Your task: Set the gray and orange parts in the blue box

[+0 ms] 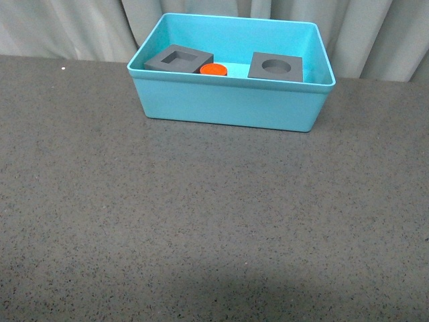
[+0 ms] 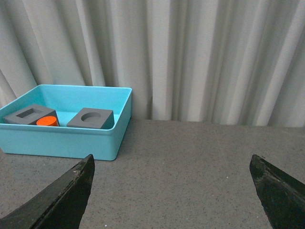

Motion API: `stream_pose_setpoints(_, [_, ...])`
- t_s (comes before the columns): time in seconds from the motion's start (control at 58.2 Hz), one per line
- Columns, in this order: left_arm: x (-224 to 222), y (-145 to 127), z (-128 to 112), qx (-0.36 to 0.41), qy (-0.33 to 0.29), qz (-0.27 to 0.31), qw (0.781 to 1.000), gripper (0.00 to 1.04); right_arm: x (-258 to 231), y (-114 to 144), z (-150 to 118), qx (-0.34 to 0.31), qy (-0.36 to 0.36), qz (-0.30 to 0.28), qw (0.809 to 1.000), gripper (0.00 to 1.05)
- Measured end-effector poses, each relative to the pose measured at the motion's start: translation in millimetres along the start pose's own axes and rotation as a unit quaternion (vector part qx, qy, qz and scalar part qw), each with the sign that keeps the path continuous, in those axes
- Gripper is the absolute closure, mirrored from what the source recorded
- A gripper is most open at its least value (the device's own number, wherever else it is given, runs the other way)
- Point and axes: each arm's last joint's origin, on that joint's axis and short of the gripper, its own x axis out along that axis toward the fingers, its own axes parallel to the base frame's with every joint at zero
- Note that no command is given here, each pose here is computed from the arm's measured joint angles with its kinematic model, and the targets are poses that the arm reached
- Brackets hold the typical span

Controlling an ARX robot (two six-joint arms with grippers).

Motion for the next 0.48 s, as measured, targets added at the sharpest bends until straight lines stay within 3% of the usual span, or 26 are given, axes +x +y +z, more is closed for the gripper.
stream_pose_setpoints(0.481, [0.0,0.0,0.0,0.0,0.0,0.0,1.0,0.07,0.0,0.0,0.0,0.0,0.0,0.0,1.0,0.1])
